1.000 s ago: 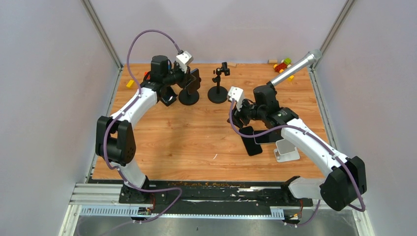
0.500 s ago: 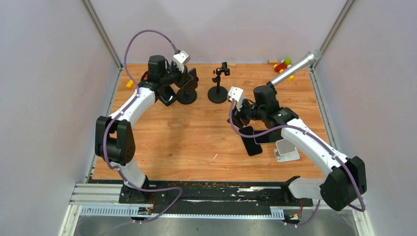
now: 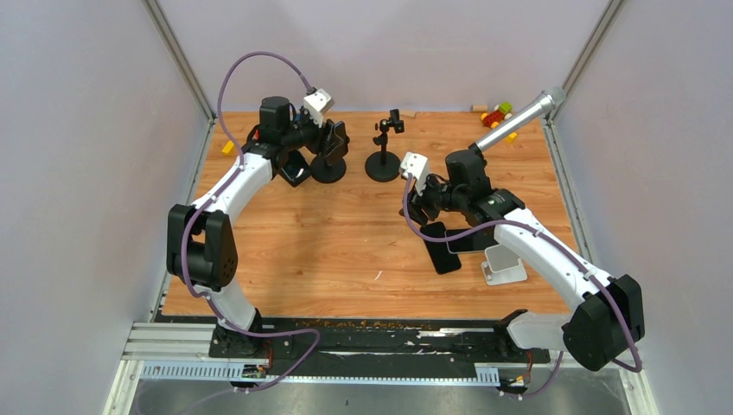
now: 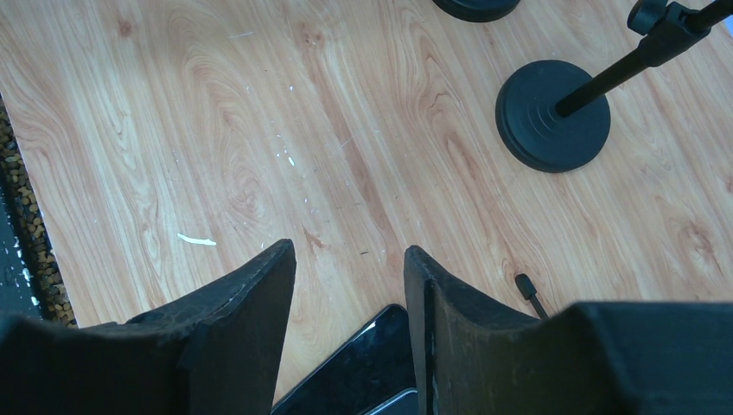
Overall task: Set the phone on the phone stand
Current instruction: Move the phone stand with the phone to the center of the board.
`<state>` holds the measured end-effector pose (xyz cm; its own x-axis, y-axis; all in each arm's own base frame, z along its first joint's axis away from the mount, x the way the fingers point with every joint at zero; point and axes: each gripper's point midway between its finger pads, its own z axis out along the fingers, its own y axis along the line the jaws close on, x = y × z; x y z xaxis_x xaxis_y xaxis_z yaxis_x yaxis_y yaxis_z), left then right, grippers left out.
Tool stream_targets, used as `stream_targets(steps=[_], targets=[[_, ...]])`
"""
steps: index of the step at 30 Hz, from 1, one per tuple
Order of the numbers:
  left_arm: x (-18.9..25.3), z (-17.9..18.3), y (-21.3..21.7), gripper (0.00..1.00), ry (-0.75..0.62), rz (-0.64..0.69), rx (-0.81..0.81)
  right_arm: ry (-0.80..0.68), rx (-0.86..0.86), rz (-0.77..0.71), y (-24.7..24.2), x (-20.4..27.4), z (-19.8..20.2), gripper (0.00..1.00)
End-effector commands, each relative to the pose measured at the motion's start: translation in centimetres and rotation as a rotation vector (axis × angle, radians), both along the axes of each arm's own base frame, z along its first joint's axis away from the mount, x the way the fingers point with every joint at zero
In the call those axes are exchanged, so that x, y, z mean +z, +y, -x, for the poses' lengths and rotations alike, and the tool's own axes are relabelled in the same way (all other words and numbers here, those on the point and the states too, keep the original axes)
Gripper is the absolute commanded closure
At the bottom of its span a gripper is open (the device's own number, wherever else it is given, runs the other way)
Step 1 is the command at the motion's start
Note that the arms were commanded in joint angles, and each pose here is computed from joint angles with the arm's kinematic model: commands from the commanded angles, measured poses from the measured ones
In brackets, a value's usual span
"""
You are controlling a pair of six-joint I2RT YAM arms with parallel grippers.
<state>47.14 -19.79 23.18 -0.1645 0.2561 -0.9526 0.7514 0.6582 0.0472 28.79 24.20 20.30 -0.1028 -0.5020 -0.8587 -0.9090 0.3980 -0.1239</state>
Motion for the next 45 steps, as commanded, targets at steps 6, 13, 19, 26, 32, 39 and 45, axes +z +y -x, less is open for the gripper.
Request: stream_targets(steps=[6,13,19,26,32,39,45], targets=[[8.3,-0.4,-0.8,0.19,-0.177,0.029,0.001,-0.059,-0.001,-0.017,-0.2,1.5,-0.3,0.49],[9.9,-1.0,-3.9,0.11,-0.215,-0.011,-0.006,-0.100,-0.008,-0.043,-0.6,3.2,0.1,0.49],[9.7,-1.8,-7.3,0.08,-0.169,-0.021,0.015,-0.149,-0.033,-0.080,-1.9,5.5,0.3,0.47],[8.6,-3.1,-10.9,0.00,-0.049,0.009,0.072,-0.149,-0.077,-0.095,-3.0,6.1,-0.2,0.37],[5.5,-4.0,-14.0,0.00,0.097,0.045,0.102,-0.148,-0.090,-0.094,-3.2,6.0,-0.4,0.24],[3.0,-4.8,-16.0,0.00,0.175,0.079,0.170,-0.138,-0.077,-0.098,-3.1,5.8,-0.2,0.24],[0.3,-6.0,-15.9,0.05,0.152,-0.015,0.253,-0.124,-0.059,-0.102,-2.8,5.5,0.0,0.24]])
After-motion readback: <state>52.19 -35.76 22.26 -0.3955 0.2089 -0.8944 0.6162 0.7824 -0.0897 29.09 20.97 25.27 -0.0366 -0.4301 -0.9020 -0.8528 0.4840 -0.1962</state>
